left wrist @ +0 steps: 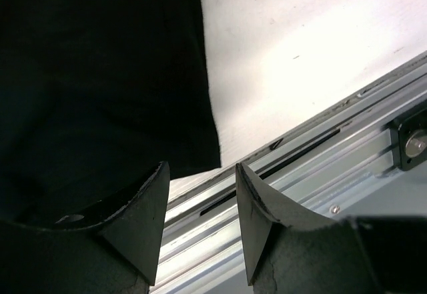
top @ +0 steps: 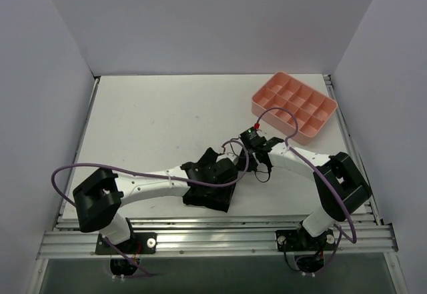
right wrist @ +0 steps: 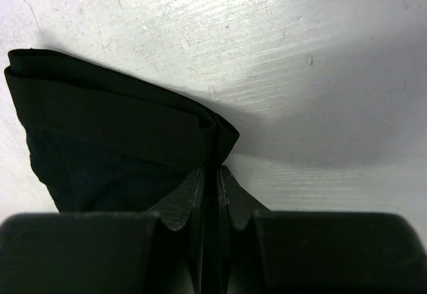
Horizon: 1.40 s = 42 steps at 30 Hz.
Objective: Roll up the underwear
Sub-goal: Fold the underwear
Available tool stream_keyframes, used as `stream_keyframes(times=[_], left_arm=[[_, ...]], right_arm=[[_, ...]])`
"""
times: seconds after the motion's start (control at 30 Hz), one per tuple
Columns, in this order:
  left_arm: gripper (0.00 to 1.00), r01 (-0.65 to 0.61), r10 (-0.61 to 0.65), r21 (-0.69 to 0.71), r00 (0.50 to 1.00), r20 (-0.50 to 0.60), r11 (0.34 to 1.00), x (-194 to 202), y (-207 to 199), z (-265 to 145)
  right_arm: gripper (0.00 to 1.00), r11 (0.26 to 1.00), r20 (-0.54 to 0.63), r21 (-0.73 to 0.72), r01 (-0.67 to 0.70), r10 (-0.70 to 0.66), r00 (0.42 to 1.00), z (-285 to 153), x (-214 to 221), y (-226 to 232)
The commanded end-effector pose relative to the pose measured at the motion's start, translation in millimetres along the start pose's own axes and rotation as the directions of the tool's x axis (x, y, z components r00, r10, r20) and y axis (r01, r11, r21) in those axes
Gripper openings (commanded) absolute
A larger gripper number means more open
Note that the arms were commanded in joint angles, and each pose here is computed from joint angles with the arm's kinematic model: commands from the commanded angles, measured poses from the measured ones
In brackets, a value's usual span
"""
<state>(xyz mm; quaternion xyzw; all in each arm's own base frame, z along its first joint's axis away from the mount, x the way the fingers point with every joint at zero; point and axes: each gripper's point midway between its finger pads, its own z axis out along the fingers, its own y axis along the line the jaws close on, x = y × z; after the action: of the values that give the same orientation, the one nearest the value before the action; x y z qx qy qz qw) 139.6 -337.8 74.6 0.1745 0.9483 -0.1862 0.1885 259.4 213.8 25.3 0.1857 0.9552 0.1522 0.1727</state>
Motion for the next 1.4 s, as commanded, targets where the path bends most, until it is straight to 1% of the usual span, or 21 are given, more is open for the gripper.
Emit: stream_keyframes(times=[0.0,0.13,0.33,0.43,0.53,0.7,0.77,0.8,0.9,0.93,0.97,1.03,1.07,1.1,1.17,1.2,1.23,1.27,1.3,1.33,1.37], left_arm=[[0.53,0.043,-0.042,-0.007,0.993,0.106,0.999,-11,-12,11],[0.53,0.023,-0.02,-0.026,0.994,0.112,0.999,1,-19,14],[0.52,0.018,-0.011,-0.086,0.997,0.082,0.996,21,-11,22],[0.53,0.018,-0.01,-0.092,0.997,0.079,0.996,25,-12,28],[0.52,0.023,-0.014,-0.131,0.998,0.067,0.991,30,-8,37],[0.47,0.035,-0.028,-0.192,0.999,0.041,0.981,41,4,50],[0.42,0.033,-0.026,-0.206,0.999,0.037,0.978,44,6,53],[0.32,0.035,-0.028,-0.21,0.999,0.039,0.977,44,6,54],[0.15,0.035,-0.028,-0.231,0.999,0.032,0.972,44,6,54],[0.08,0.034,-0.027,-0.228,0.999,0.033,0.973,42,4,52],[0.06,0.038,-0.03,-0.223,0.999,0.037,0.974,38,0,47],[0.02,0.043,-0.035,-0.183,0.998,0.048,0.982,30,-11,36],[0.02,0.044,-0.036,-0.145,0.998,0.057,0.988,24,-21,31],[0.02,0.047,-0.04,-0.102,0.997,0.072,0.994,17,-30,20],[0.02,0.063,-0.061,-0.012,0.995,0.079,0.998,9,-48,8],[0.02,0.072,-0.073,0.016,0.994,0.079,0.997,8,-53,3],[0.02,0.088,-0.096,0.085,0.99,0.101,0.993,0,-65,-9],[0.02,0.103,-0.115,0.127,0.989,0.091,0.987,-1,-70,-14],[0.02,0.122,-0.134,0.142,0.988,0.077,0.982,3,-68,-14],[0.02,0.136,-0.157,0.2,0.984,0.089,0.97,-3,-75,-23],[0.02,0.147,-0.169,0.221,0.982,0.082,0.964,-3,-76,-26]], right_arm=[[0.0,0.999,0.022,-0.024,-0.038,0.039,0.999,-9,-3,7],[0.0,0.999,0.018,-0.023,-0.043,0.043,0.999,-7,-3,8],[0.0,0.998,0.01,-0.032,-0.046,0.046,0.999,-5,-3,11],[0.0,0.998,0.007,-0.033,-0.044,0.045,0.999,-4,-3,12],[0.0,0.999,0.003,-0.029,-0.043,0.043,0.999,-3,-2,11],[0.0,0.999,-0.002,-0.026,-0.042,0.042,0.999,-1,0,10],[0.0,0.999,-0.006,-0.029,-0.046,0.045,0.999,-1,1,9],[0.0,0.999,-0.006,-0.029,-0.046,0.045,0.999,-1,1,10],[0.0,0.999,-0.008,-0.025,-0.039,0.039,0.999,-1,1,9],[0.0,0.999,-0.005,-0.021,-0.038,0.038,0.999,-2,0,9],[0.0,1.0,-0.008,-0.001,-0.031,0.031,0.999,-4,0,5],[0.0,0.999,0.021,0.041,-0.002,0.002,1.0,-9,-8,0],[0.0,0.995,0.003,0.097,0.009,-0.01,1.0,-13,-6,-12],[0.0,0.99,0.049,0.138,0.025,-0.032,0.998,-18,-19,-18],[0.0,0.976,0.044,0.213,0.043,-0.053,0.998,-27,-20,-36],[0.0,0.972,0.057,0.229,0.044,-0.059,0.997,-33,-24,-40],[0.0,0.966,0.071,0.252,0.048,-0.068,0.995,-37,-29,-45],[0.0,0.959,0.06,0.278,0.055,-0.074,0.995,-42,-28,-51],[0.0,0.958,0.069,0.281,0.058,-0.08,0.994,-47,-30,-52],[0.0,0.956,0.071,0.288,0.064,-0.088,0.994,-51,-31,-52],[0.0,0.953,0.065,0.294,0.074,-0.098,0.993,-56,-32,-52]])
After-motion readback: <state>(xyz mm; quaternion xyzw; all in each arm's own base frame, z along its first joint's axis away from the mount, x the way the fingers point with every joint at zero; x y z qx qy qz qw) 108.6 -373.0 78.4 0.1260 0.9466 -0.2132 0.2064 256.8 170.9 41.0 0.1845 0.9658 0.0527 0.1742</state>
